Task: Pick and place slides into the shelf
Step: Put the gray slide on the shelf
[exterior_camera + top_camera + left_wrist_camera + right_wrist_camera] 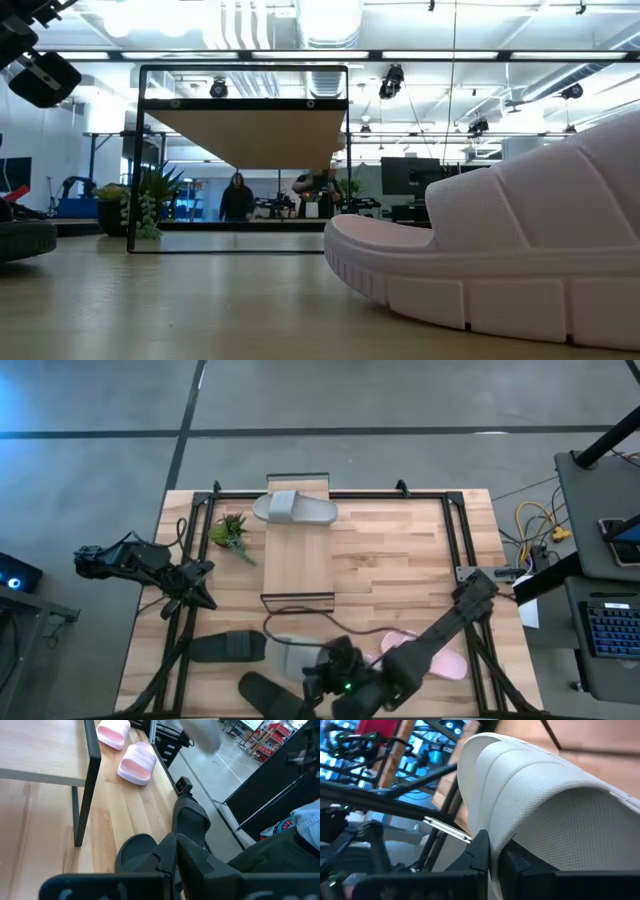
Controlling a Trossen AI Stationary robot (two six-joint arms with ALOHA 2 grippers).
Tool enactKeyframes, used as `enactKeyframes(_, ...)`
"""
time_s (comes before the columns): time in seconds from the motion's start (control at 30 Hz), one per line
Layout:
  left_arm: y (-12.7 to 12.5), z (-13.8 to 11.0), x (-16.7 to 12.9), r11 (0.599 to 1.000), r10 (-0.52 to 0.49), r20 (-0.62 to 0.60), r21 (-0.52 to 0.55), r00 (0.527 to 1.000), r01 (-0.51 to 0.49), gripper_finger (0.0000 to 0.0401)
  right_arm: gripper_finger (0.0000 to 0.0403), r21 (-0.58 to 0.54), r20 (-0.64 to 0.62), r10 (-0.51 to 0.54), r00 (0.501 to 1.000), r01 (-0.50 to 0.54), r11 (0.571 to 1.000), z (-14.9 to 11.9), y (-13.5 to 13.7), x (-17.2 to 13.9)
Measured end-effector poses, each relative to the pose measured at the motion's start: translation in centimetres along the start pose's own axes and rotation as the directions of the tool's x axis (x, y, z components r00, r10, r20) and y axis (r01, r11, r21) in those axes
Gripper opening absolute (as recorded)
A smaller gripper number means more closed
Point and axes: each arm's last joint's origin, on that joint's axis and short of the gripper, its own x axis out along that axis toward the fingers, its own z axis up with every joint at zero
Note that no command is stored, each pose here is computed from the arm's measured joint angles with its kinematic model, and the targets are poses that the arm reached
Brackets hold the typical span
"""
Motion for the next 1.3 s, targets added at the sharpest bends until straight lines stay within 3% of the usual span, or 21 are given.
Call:
enactKeyframes(0.43,0.2,0.2,0.4,0.998,0.05,-0.004,-0.03,0.999,-0.05,0.0,0.0013,-0.252,0.062,-0.052,0.997,0.066,0.965,10.3,-0.2,-4.7)
enactKeyframes(0.6,0.3,0.3,0.7,0.997,0.07,-0.019,-0.037,0.997,-0.07,0.0,0.0013,-0.325,0.03,-0.069,0.997,0.075,0.943,13.6,-0.6,-4.0)
enactKeyframes(0.87,0.6,0.5,1.2,0.99,0.124,-0.035,-0.07,0.992,-0.127,0.0,0.0013,-0.416,-0.161,-0.077,0.984,0.003,0.909,19.2,-2.0,-0.9)
enactKeyframes(1.03,0.6,0.5,1.3,0.988,0.135,-0.04,-0.073,0.99,-0.138,0.0,0.0013,-0.4,-0.201,-0.07,0.977,-0.017,0.917,23.3,-3.4,0.7)
enactKeyframes(1.3,0.8,1.0,1.0,0.964,0.254,0.06,-0.092,0.965,-0.248,0.0,0.0013,-0.269,-0.213,0.001,0.977,-0.059,0.961,28.5,-5.5,4.7)
